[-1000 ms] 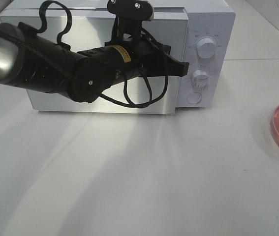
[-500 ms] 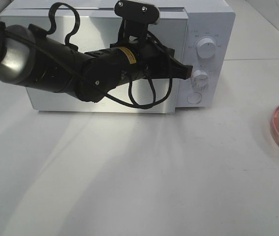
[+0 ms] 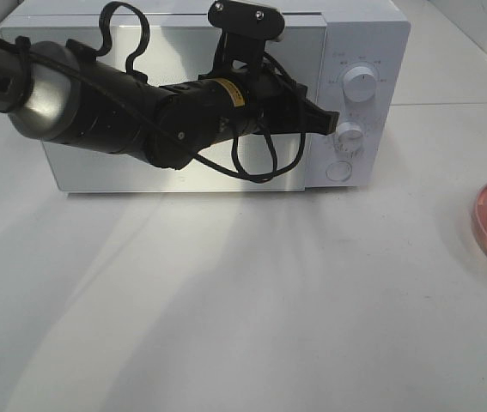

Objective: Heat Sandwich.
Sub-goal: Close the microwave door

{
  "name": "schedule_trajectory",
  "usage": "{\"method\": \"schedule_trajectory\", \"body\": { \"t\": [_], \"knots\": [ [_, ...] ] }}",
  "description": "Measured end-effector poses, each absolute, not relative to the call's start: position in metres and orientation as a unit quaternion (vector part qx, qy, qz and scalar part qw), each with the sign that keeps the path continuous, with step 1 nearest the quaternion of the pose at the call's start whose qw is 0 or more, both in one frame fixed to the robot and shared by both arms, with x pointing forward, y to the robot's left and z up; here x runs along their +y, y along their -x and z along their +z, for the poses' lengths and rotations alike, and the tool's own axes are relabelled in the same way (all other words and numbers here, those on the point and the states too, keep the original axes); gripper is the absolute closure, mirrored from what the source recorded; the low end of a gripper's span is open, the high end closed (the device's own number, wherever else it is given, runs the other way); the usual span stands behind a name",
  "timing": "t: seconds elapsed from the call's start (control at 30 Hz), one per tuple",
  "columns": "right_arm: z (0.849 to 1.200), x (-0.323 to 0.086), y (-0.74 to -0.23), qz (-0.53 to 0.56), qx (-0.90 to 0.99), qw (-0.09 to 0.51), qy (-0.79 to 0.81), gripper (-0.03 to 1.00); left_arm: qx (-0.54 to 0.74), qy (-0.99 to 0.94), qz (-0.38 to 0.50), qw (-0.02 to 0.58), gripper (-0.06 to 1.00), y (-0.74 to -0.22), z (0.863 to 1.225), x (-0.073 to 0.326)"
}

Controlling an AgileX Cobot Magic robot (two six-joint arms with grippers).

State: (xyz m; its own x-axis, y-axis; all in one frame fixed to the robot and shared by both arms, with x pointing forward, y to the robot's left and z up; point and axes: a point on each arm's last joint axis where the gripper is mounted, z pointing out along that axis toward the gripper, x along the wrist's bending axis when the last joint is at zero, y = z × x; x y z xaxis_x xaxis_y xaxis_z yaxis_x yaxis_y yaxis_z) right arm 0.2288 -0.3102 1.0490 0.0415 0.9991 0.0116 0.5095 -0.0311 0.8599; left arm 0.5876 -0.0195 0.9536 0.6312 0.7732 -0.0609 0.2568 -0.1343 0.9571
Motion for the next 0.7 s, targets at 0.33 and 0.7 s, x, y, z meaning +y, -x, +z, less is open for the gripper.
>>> {"method": "schedule_trajectory", "body": {
  "t": [0.33,0.7],
  "knots": [
    [1.049,-0.3102,-0.2288,0.346,0.599,0.354,-0.629,0.21,0.365,-0.722,0.236,0.538,0.94,-0.5969,0.9464,-0.0171],
    [1.0492,-0.3102,-0.2289,0.347,0.599,0.354,-0.628,0.21,0.363,-0.726,0.235,0.535,0.94,-0.5972,0.9445,-0.0177]
  ]
}}
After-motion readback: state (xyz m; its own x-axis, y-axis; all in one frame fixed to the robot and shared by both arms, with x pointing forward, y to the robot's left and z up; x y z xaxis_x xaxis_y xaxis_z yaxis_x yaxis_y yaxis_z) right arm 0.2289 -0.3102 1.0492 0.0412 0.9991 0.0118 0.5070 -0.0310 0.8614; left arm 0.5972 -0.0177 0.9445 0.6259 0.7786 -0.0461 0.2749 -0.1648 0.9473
